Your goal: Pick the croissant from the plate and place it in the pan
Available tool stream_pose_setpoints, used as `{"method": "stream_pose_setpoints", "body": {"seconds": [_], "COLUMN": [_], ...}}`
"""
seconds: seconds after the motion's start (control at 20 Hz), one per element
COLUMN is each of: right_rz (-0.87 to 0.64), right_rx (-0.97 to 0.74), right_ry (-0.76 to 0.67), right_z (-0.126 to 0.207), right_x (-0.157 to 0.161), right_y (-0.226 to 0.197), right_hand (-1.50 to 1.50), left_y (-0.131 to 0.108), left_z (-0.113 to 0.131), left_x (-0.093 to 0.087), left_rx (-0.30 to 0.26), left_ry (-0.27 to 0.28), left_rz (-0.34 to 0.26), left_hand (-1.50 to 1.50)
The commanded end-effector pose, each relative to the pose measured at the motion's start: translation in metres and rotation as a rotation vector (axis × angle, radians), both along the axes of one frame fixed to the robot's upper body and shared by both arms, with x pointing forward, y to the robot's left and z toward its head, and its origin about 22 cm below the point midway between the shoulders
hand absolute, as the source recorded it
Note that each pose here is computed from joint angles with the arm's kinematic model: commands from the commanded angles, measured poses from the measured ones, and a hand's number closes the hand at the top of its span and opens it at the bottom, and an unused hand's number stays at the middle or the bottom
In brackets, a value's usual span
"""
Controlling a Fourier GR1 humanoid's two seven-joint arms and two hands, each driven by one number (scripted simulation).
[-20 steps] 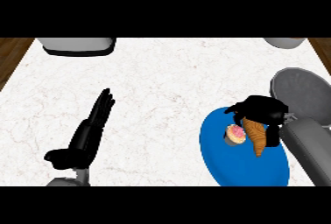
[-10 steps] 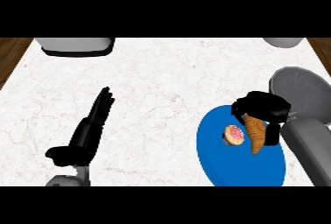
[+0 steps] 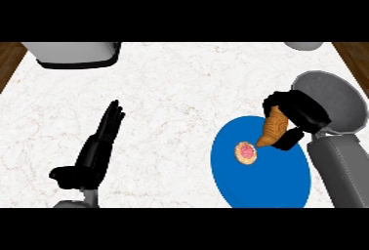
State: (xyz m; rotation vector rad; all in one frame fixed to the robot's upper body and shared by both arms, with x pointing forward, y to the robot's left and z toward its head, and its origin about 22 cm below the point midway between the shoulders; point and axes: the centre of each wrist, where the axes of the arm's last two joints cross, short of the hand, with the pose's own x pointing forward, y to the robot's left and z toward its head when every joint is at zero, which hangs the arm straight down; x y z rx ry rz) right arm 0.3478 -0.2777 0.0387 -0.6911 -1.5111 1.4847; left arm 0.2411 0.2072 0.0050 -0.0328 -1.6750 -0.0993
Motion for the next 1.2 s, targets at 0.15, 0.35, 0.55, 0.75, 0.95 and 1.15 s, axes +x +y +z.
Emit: {"method": "stream_pose_setpoints", "body": {"seconds": [0.15,0.35,0.55,0.75,0.95,1.15], "right_rz": [-0.515,-0.629,-0.765,-0.864,-0.938,-0.975], "right_rx": [0.246,0.362,0.44,0.496,0.55,0.483], "right_ry": [-0.188,-0.284,-0.305,-0.307,-0.362,-0.451], "right_z": [0.012,0.053,0.071,0.074,0.064,0.051], "right_x": [-0.018,-0.037,-0.074,-0.077,-0.066,-0.054], "right_y": [0.047,0.085,0.077,0.058,0.026,-0.025], "right_hand": [1.5,1.5,1.5,1.5,1.5,1.5], "left_y": [0.011,0.011,0.001,-0.008,-0.007,0.001], "left_z": [-0.002,-0.004,-0.009,0.006,0.01,0.008], "left_x": [-0.005,-0.008,-0.005,0.006,-0.013,-0.004], "left_rx": [0.014,0.003,0.0,0.007,0.001,0.004], "left_ry": [0.011,-0.005,-0.009,-0.015,-0.016,-0.018], "left_rz": [0.034,0.005,-0.014,-0.046,-0.038,-0.036], "left_hand": [0.0,0.0,0.0,0.0,0.0,0.0]}}
